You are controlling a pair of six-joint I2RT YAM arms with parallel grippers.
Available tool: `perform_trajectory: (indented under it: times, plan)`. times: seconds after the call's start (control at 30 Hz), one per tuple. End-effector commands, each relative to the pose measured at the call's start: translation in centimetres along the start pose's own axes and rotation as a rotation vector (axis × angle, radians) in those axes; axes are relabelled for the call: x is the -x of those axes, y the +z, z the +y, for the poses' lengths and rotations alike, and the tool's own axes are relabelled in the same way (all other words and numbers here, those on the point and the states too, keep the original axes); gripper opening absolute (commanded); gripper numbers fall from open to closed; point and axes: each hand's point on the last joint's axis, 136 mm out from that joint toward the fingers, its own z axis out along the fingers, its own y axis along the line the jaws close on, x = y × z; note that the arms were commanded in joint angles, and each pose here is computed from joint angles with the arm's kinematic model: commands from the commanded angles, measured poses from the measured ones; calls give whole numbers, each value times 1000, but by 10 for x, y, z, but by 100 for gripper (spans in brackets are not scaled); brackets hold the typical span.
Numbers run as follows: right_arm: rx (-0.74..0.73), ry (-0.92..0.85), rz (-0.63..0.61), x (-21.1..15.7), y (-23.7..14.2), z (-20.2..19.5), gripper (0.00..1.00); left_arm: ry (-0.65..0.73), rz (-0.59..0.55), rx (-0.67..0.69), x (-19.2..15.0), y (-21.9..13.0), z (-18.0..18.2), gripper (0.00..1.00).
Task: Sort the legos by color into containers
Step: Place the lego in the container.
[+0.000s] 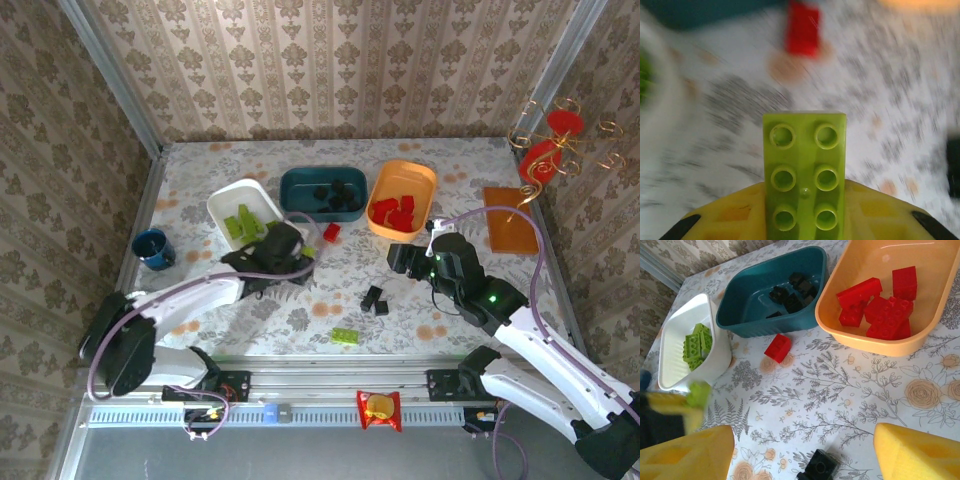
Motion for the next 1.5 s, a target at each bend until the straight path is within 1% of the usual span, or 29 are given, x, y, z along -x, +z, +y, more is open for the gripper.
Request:
perform_trajectory:
  times: [0.0, 0.07, 0.13, 0.23, 0.27, 0.4, 0.53, 0.67, 0.7, 0.77, 0.83, 0.9, 0.93, 1.07, 1.17, 1.33, 1.4, 1.47]
  plan:
    - [2, 21, 7, -3, 5, 0, 75, -115, -154, 190, 31, -18, 53, 26]
    - [3, 22, 18, -4, 8, 0, 75, -181, -211, 250, 45, -21, 80, 26]
    - [6, 25, 24, -6, 10, 1, 75, -239, -236, 280, 54, -19, 101, 26]
    - [9, 29, 34, -9, 10, 0, 75, -290, -235, 306, 66, -9, 124, 24]
    - [11, 29, 35, -10, 10, 0, 75, -318, -234, 326, 70, -7, 139, 24]
    - [28, 19, 54, -15, 9, 2, 75, -371, -215, 345, 75, 7, 166, 23]
    - [25, 17, 74, -22, 12, 0, 76, -404, -163, 305, 76, 32, 175, 22]
    - [17, 16, 89, -26, 15, -2, 76, -414, -166, 286, 84, 43, 174, 24]
    - [18, 16, 94, -27, 15, -2, 77, -414, -160, 283, 85, 46, 174, 27]
    - [15, 16, 107, -30, 18, -3, 78, -416, -151, 283, 88, 49, 175, 37]
    - [8, 18, 124, -34, 21, -4, 80, -418, -162, 268, 94, 48, 172, 52]
    - [3, 19, 142, -39, 24, -5, 81, -426, -180, 240, 98, 43, 167, 63]
    - [0, 19, 152, -42, 27, -6, 81, -426, -194, 225, 101, 39, 162, 66]
    - [-19, 23, 193, -54, 35, -10, 81, -406, -246, 173, 112, 16, 140, 72]
    - [-43, 16, 238, -67, 43, -13, 78, -382, -287, 113, 116, -4, 114, 76]
    - [-74, -38, 351, -99, 56, -9, 74, -332, -314, 7, 102, -29, 72, 83]
    - [-53, -108, 397, -113, 57, 1, 74, -315, -308, -34, 91, -37, 58, 86]
    - [8, -214, 445, -130, 56, 21, 74, -310, -305, -59, 79, -45, 52, 92]
